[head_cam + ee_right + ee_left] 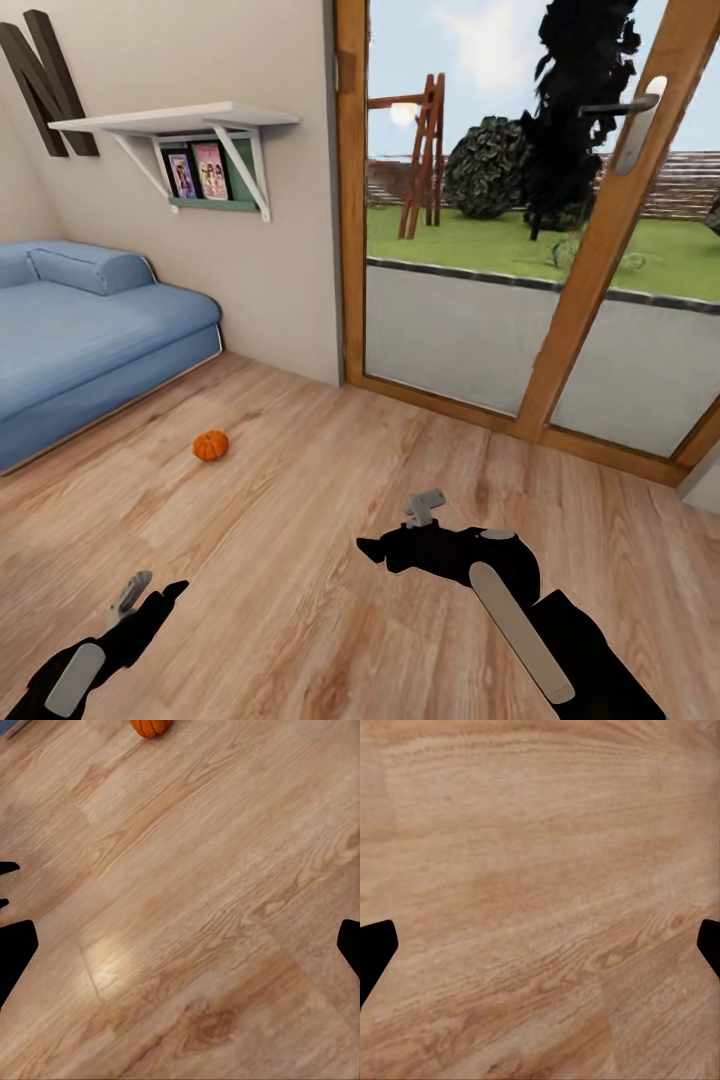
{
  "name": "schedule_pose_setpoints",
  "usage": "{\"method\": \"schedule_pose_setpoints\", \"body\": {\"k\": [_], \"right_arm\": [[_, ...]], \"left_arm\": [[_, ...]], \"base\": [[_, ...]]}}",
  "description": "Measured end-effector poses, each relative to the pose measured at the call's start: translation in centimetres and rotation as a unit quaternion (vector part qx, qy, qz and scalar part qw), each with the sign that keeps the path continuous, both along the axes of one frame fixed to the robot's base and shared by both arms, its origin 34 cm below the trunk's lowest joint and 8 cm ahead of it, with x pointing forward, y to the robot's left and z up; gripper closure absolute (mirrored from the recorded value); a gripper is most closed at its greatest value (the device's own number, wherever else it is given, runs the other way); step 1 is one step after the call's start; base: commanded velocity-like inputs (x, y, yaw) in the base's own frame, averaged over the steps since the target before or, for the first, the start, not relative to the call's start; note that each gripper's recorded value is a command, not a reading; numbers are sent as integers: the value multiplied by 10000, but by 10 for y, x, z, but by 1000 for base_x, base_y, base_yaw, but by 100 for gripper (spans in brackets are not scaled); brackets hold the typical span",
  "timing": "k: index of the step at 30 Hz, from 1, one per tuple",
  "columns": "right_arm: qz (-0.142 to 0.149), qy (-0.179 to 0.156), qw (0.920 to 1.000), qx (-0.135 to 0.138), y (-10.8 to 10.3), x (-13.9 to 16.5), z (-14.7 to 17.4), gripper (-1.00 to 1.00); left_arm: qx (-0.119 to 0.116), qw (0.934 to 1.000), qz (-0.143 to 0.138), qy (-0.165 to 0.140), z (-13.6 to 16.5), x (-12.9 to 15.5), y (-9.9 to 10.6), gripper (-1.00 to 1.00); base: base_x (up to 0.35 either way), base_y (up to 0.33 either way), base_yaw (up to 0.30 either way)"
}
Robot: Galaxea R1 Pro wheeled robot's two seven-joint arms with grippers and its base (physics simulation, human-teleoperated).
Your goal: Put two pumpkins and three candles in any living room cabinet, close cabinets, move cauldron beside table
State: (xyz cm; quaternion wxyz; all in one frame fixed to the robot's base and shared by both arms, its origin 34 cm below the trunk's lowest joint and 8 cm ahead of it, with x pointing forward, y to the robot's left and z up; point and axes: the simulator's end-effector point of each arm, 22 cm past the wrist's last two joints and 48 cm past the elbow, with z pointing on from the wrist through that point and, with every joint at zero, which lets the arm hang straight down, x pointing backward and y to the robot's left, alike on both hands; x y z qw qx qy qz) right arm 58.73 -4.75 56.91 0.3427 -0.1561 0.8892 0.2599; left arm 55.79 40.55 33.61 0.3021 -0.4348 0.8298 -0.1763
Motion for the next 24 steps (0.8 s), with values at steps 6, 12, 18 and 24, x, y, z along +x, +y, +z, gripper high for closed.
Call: {"method": "schedule_pose_setpoints", "body": {"k": [6, 12, 18, 24], "right_arm": [[17, 8, 10000, -5, 0, -1, -1, -100], [19, 66, 10000, 34, -1, -4, -3, -100], [18, 81, 10000, 43, -2, -5, -4, -100], [10, 63, 10000, 42, -2, -3, -2, -100]], "left_arm": [[-74, 9999, 54, 143, -10, -11, -1, -100], [-93, 9998, 61, 184, -13, -14, -2, -100], [-68, 9998, 28, 201, -14, -15, -3, -100], [-72, 9998, 26, 195, -14, -14, -3, -100]], "base": [[311, 183, 0], [305, 194, 0], [304, 196, 0], [298, 200, 0]]}}
